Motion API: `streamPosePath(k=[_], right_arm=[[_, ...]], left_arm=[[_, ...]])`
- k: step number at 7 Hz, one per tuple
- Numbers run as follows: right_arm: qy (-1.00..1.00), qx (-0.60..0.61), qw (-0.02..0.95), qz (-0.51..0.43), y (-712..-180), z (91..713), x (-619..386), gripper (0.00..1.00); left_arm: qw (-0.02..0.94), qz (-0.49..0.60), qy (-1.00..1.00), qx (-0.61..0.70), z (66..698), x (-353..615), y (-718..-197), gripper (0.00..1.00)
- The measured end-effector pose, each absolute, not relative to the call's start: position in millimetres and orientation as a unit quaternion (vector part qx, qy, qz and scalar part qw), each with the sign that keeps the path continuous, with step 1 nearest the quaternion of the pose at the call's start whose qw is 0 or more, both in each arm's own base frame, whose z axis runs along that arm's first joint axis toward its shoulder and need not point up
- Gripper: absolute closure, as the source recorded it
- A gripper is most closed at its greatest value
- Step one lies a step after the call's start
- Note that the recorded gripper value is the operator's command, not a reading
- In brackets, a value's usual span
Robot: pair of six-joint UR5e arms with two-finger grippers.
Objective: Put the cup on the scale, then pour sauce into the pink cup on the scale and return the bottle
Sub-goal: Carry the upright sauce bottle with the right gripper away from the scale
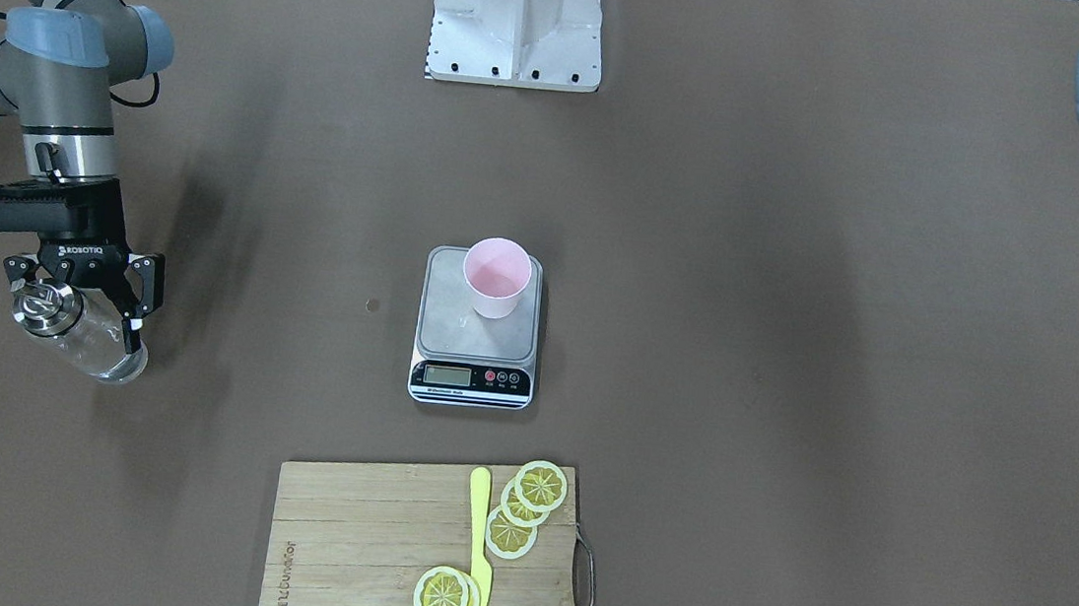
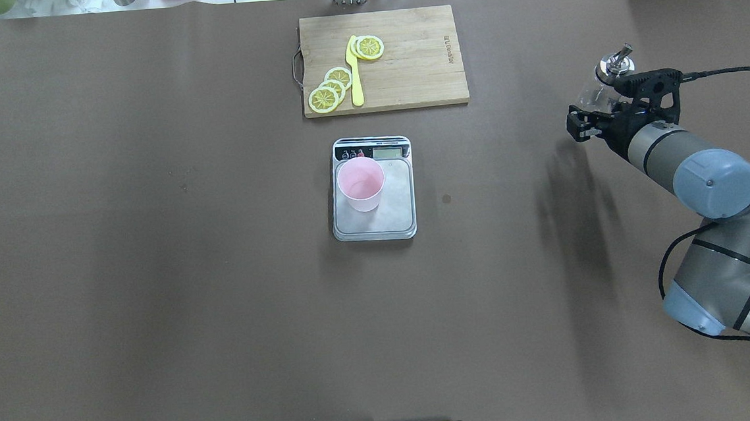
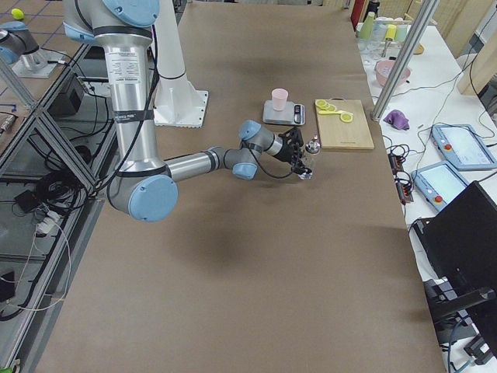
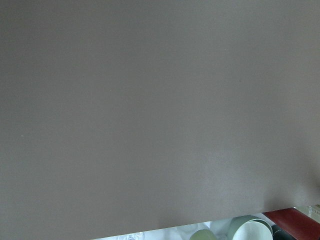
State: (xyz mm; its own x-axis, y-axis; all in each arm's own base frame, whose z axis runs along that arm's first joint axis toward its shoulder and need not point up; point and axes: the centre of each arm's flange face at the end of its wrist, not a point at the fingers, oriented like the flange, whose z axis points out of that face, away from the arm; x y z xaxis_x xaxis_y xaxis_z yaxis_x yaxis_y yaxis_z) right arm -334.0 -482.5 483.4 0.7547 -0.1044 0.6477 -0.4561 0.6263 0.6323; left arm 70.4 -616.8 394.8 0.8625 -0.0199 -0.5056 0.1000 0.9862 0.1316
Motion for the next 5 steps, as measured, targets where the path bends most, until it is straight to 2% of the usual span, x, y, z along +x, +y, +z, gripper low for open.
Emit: streamPosePath(k=[5], right_arm=[[-0.324, 0.403, 0.850, 0.098, -484, 507, -338, 1.00]], left_arm=[[0.962, -0.030, 0.261, 0.078, 393, 72, -616, 0.02]])
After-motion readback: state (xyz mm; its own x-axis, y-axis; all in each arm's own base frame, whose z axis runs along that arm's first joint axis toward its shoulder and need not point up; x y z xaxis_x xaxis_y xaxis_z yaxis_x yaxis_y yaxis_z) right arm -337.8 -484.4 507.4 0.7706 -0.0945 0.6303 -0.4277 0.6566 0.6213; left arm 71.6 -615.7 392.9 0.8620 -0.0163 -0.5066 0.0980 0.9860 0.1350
